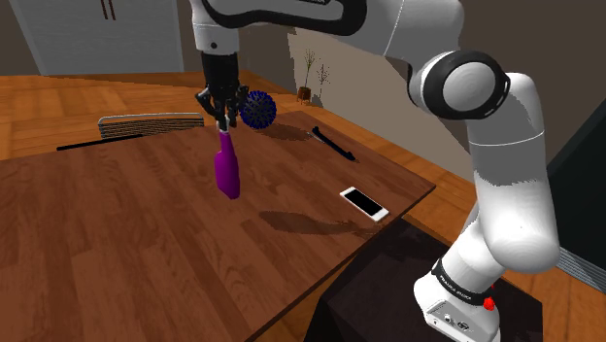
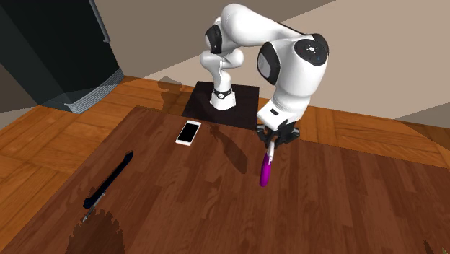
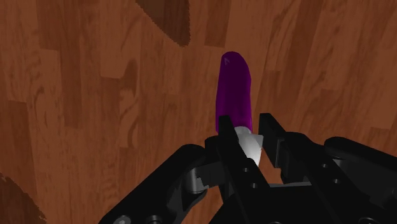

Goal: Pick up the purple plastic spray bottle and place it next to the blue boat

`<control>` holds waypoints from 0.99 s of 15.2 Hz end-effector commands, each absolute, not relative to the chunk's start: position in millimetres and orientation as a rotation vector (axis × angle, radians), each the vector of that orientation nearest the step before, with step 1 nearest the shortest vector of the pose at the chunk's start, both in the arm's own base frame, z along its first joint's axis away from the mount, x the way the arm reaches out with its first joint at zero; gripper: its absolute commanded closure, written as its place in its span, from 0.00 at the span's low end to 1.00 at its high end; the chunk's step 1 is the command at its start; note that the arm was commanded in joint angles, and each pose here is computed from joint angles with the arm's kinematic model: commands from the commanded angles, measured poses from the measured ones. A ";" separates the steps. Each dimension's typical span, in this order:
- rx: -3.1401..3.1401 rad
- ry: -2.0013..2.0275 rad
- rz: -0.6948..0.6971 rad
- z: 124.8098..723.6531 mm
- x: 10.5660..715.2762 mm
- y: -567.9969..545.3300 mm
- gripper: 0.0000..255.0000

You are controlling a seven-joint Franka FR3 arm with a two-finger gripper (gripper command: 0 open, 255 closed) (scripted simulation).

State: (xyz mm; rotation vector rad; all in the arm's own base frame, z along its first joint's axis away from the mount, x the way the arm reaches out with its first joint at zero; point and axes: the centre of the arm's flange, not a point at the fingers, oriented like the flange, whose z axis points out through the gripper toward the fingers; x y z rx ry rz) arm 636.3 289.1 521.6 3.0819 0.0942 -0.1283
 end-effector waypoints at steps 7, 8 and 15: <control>3.082 0.094 -0.129 563.6 634.8 289.3 1.00; 3.082 0.094 -0.129 568.8 634.8 289.3 1.00; 3.082 0.094 -0.129 573.7 616.0 212.4 1.00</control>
